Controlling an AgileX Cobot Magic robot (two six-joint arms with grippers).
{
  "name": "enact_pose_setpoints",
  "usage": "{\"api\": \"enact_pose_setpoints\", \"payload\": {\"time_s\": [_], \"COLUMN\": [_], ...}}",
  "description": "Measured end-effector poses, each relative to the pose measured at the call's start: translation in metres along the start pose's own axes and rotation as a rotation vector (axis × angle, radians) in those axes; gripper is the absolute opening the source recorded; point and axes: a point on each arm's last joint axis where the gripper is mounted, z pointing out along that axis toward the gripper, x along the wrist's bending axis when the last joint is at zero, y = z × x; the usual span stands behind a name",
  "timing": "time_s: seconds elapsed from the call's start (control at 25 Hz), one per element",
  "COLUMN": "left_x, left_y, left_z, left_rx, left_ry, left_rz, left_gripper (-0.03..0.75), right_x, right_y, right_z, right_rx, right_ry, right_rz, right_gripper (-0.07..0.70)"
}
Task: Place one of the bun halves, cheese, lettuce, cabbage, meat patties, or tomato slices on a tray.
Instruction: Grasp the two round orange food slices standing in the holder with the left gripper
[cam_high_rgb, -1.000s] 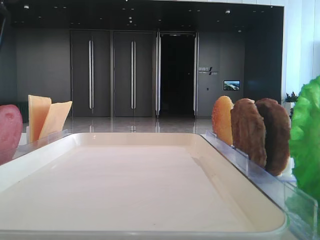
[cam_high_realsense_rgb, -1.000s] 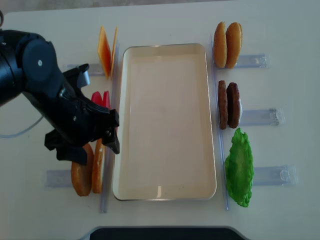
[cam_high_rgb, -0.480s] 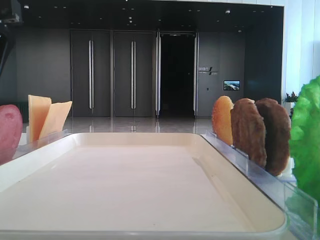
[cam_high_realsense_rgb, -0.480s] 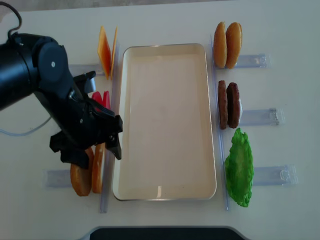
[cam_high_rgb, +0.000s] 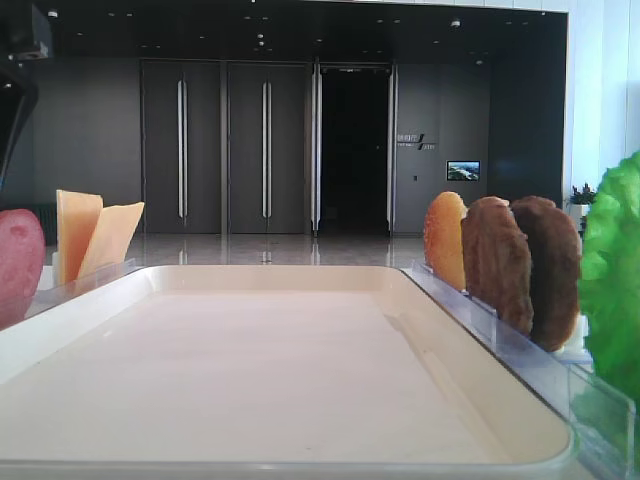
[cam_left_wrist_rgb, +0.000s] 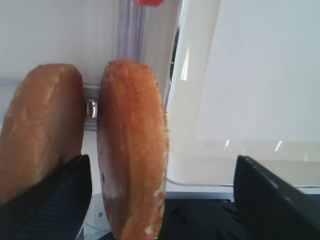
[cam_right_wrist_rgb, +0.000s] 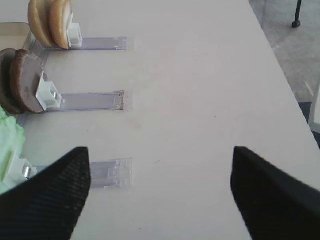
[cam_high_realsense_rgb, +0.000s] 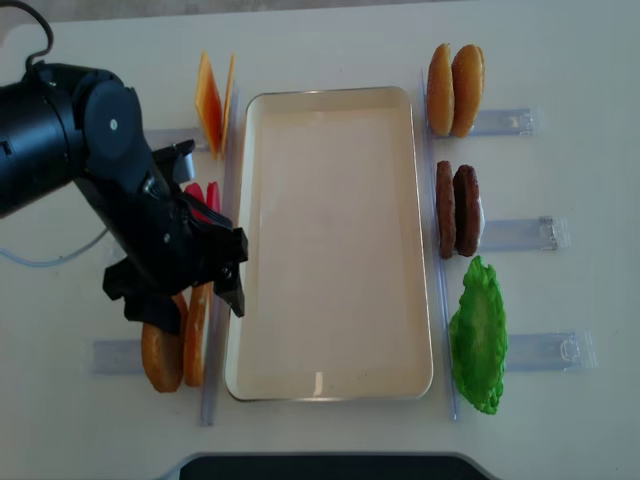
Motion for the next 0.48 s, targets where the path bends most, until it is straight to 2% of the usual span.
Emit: {"api": "enact_pose_setpoints", "payload": {"time_s": [0.48], "left_x": [0.0011], "left_y": [0.0006], "left_z": [0.0048], "left_rx": [0.033], "left_ry": [0.029], "left_rz": [0.021], "left_gripper": [0.693], "right_x": [0.0000], "right_y": [0.0000], "right_z": [0.0000], "right_rx": [0.000], "right_ry": [0.000], "right_rz": [0.000], "right_gripper": [0.577]}}
